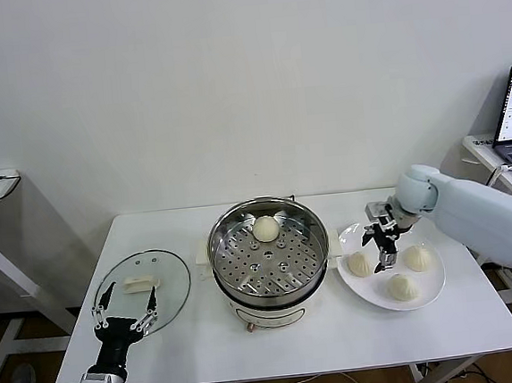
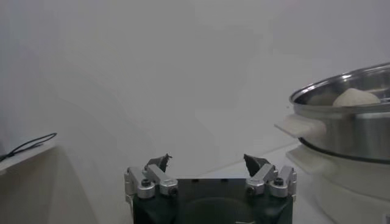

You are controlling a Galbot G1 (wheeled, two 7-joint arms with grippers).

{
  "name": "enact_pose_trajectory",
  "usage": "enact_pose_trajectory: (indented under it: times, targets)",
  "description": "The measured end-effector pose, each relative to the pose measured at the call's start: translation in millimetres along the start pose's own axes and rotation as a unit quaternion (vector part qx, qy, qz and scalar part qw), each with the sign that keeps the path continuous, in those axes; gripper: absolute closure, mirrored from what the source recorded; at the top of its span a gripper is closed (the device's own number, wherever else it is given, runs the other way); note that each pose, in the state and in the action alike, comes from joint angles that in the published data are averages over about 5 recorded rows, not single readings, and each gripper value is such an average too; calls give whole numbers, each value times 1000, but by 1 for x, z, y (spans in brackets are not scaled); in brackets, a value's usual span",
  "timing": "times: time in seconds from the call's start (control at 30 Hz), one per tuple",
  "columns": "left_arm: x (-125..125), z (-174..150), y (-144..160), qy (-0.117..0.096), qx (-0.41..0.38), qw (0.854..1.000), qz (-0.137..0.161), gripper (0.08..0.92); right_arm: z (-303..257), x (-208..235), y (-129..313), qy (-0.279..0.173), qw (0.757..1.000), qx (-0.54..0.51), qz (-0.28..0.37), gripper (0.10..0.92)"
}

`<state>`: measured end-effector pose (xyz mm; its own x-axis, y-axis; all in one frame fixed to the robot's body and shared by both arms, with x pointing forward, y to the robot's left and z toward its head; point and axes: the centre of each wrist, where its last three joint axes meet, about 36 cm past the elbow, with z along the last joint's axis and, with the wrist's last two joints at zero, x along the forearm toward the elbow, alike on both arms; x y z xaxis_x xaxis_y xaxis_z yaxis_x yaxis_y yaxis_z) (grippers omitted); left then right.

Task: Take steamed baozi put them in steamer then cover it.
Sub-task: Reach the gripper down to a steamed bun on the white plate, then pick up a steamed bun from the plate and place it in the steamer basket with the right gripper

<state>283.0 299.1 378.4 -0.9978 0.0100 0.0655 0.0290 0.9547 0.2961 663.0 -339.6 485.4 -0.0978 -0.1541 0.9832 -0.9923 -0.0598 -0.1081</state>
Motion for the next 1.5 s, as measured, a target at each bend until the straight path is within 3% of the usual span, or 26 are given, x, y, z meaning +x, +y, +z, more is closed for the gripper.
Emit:
enact_pose_trajectory:
  times: [0.63, 1.13, 1.5]
  targets:
    - [1, 3, 0, 3, 1, 1000, -1, 177, -8, -26, -2, 10, 1000, 5, 6, 204]
    - [0, 2, -1, 1, 3, 1000, -2, 177, -10, -27, -4, 12, 1000, 12, 5, 306]
    - [0, 1, -3, -1, 4, 1000, -2, 177, -8, -21, -4, 12, 1000, 14, 3, 310]
